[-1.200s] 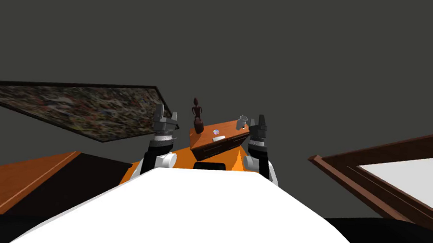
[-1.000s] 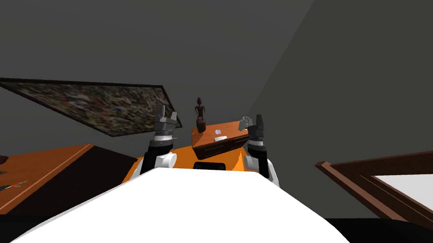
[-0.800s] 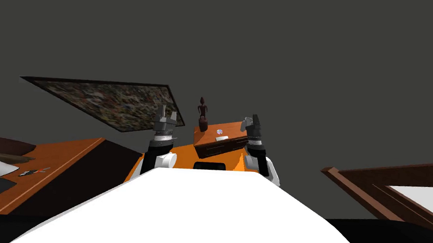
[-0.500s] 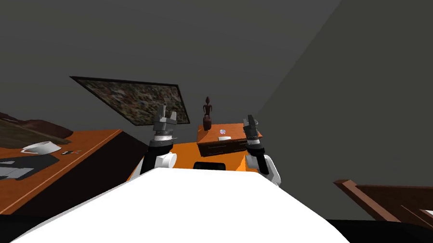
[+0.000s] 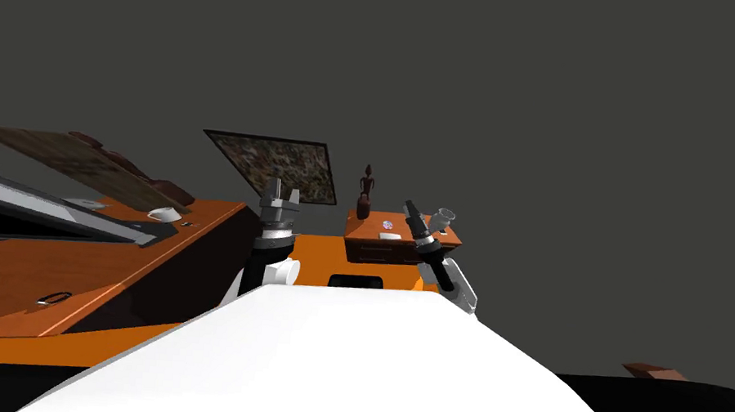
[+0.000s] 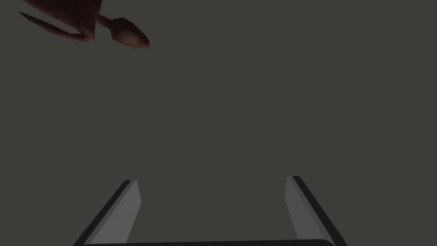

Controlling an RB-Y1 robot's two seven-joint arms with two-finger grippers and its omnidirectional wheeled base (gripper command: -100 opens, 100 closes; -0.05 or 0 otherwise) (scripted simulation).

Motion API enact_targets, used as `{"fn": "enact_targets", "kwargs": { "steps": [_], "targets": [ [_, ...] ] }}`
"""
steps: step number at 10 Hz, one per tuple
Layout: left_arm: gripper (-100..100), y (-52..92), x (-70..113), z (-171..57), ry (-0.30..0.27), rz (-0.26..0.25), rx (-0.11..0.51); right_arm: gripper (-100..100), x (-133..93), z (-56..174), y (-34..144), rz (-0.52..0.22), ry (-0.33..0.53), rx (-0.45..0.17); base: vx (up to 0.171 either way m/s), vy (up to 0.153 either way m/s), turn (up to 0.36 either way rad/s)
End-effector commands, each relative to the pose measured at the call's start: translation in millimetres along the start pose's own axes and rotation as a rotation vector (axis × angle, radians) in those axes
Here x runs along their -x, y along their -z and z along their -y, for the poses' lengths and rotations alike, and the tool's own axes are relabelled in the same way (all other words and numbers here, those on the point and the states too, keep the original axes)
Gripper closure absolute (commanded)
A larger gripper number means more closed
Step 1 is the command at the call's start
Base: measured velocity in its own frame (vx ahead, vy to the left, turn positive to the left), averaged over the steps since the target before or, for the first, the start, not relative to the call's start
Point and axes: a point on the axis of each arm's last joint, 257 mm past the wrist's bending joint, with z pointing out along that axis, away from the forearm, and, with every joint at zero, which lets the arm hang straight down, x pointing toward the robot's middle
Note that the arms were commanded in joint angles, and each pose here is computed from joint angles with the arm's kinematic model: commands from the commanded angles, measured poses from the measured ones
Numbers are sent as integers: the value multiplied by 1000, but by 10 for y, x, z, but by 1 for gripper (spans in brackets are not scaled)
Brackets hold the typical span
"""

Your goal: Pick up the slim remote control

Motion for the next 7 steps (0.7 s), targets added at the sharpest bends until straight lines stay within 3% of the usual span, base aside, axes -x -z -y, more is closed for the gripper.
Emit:
{"fn": "enact_targets", "kwargs": {
  "steps": [1,3,6,7],
  "targets": [
    [0,0,0,0,0,0,0,-100,-104,66,15,-52,23,-8,-54,-28,160],
    [0,0,0,0,0,0,0,-100,-352,276,68,-165,43,-37,-50,-24,391],
    [0,0,0,0,0,0,0,-100,-500,436,158,-262,98,-62,-39,-22,306],
    [0,1,1,-1,0,0,0,-100,-619,582,234,-325,114,-86,-35,-17,447]
  ]
}}
